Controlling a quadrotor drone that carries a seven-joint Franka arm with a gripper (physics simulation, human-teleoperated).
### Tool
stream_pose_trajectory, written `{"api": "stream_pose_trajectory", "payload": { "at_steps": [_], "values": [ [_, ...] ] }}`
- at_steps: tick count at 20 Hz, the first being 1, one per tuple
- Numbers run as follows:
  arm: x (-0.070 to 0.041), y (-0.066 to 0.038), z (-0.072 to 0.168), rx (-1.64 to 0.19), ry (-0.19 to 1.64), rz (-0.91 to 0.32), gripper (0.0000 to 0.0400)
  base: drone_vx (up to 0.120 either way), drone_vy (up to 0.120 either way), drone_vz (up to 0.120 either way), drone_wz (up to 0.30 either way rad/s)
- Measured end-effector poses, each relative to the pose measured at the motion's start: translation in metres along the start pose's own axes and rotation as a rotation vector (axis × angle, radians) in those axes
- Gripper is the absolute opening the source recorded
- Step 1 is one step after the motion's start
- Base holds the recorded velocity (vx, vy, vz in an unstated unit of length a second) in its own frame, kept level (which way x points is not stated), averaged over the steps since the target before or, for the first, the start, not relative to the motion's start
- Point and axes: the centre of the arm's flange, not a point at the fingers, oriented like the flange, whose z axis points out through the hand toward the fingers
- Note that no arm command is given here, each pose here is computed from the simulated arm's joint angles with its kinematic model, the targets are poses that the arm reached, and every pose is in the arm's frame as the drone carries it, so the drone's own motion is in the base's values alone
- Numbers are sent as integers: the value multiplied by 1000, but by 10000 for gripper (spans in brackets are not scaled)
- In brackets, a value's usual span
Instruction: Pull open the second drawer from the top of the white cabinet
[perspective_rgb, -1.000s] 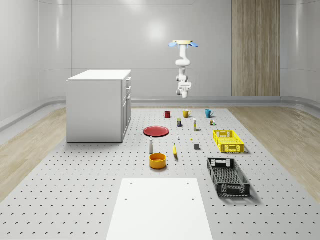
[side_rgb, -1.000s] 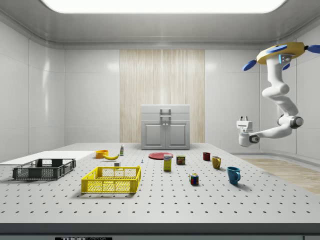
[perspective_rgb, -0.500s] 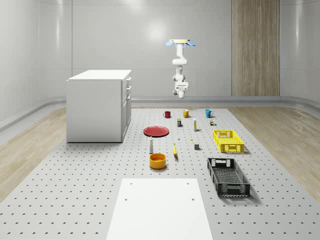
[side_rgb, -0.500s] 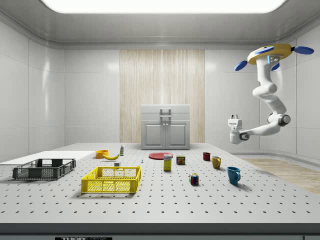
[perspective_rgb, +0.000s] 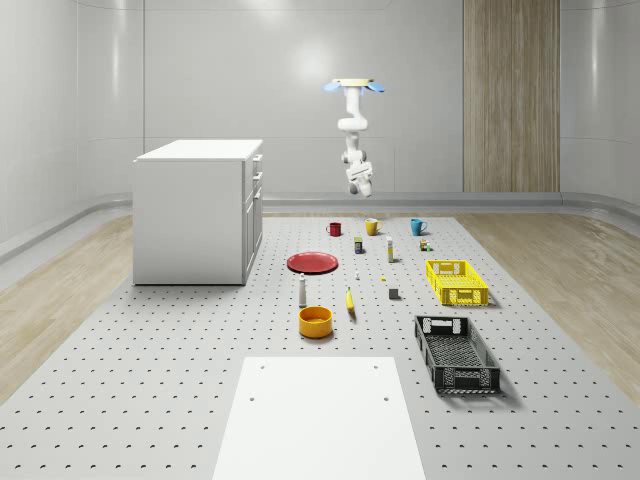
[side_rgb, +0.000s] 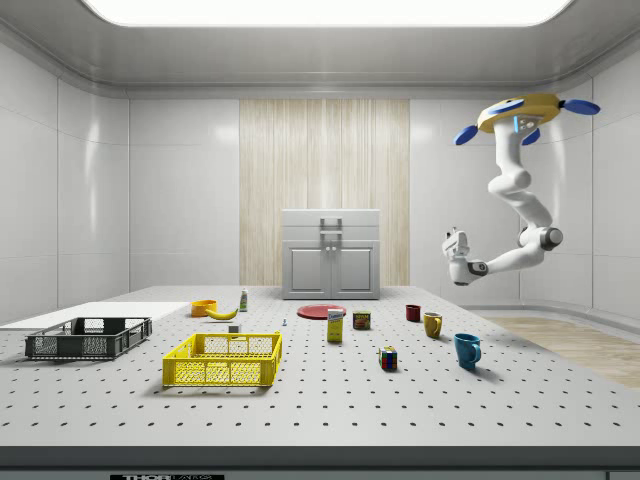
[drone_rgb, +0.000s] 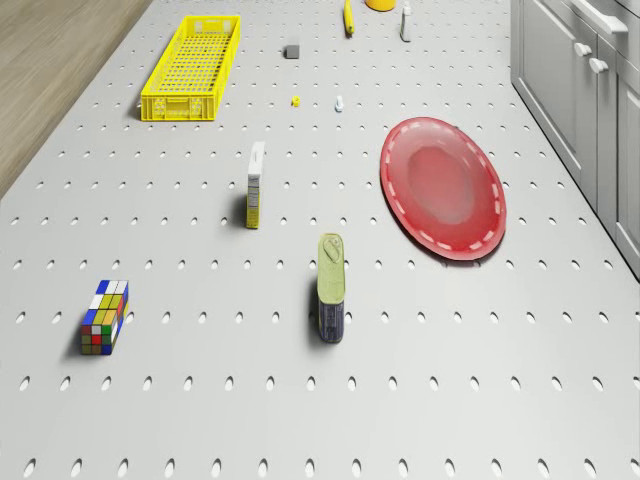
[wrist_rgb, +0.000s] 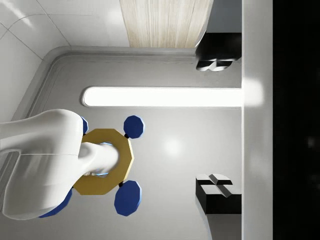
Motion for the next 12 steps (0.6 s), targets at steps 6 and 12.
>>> {"api": "stream_pose_trajectory", "payload": {
  "at_steps": [6,12],
  "values": [
    [42,41,19,437,-451,7,305,120,-120,0,0],
    [55,53,34,605,-624,9,302,120,-120,0,0]
  ]
}}
